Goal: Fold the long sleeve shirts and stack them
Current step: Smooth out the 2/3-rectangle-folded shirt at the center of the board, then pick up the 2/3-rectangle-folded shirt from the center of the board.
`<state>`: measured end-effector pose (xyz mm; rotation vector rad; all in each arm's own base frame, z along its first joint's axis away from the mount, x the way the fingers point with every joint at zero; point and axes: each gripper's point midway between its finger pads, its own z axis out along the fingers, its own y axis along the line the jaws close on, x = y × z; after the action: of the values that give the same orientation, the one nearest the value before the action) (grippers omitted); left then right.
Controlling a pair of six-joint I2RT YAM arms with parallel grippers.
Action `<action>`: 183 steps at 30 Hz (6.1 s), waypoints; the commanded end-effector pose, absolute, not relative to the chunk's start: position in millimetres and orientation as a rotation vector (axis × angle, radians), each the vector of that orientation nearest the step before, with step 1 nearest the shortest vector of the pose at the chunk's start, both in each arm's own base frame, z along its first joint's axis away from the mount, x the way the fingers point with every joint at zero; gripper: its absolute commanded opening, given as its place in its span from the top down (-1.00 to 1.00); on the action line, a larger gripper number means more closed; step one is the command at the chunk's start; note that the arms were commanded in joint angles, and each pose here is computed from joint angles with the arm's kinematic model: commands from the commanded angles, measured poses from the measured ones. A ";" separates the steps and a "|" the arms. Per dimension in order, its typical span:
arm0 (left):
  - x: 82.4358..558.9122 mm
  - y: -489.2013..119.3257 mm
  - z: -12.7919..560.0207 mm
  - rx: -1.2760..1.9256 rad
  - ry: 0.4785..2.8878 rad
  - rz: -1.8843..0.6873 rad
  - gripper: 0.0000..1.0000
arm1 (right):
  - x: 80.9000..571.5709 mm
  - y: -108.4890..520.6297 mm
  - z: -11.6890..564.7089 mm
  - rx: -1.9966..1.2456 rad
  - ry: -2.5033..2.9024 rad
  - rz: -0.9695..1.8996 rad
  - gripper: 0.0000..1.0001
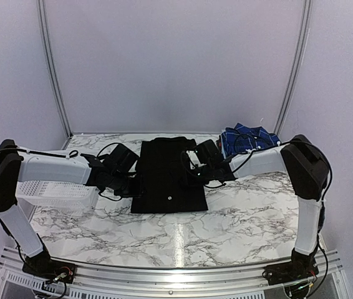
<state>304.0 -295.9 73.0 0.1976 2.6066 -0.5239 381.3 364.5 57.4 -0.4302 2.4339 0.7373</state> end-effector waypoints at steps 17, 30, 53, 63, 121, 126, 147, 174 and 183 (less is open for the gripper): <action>311.8 -304.3 82.1 0.211 2.574 -0.554 0.38 | 371.6 414.2 75.7 -0.596 2.364 0.863 0.46; 315.2 -306.8 87.3 0.219 2.560 -0.560 0.39 | 429.9 417.2 71.1 -0.543 2.318 0.943 0.33; 384.4 -381.4 91.3 0.291 2.489 -0.633 0.41 | 424.0 318.2 84.8 -0.409 2.352 0.815 0.31; 423.3 -393.8 43.6 0.259 2.546 -0.631 0.43 | 437.2 297.7 33.2 -0.313 2.475 0.795 0.55; 251.1 -254.3 42.4 0.210 2.660 -0.500 0.30 | 262.1 251.9 35.2 -0.391 2.548 0.546 0.40; 249.0 -264.8 33.8 0.261 2.674 -0.475 0.30 | 257.9 255.6 37.5 -0.447 2.514 0.573 0.36; 257.4 -269.9 13.1 0.392 2.669 -0.290 0.36 | 268.6 266.9 26.0 -0.564 2.486 0.431 0.53; 204.9 -283.9 46.5 0.442 2.606 -0.384 1.00 | 214.1 258.2 51.5 -0.644 2.472 0.581 1.00; 162.4 -277.7 79.6 0.429 2.568 -0.436 1.00 | 172.1 261.9 103.6 -0.599 2.403 0.726 1.00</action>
<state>172.1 -294.7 75.6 0.4860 2.5459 -0.4862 184.9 260.3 85.0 -0.6491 2.4052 0.6635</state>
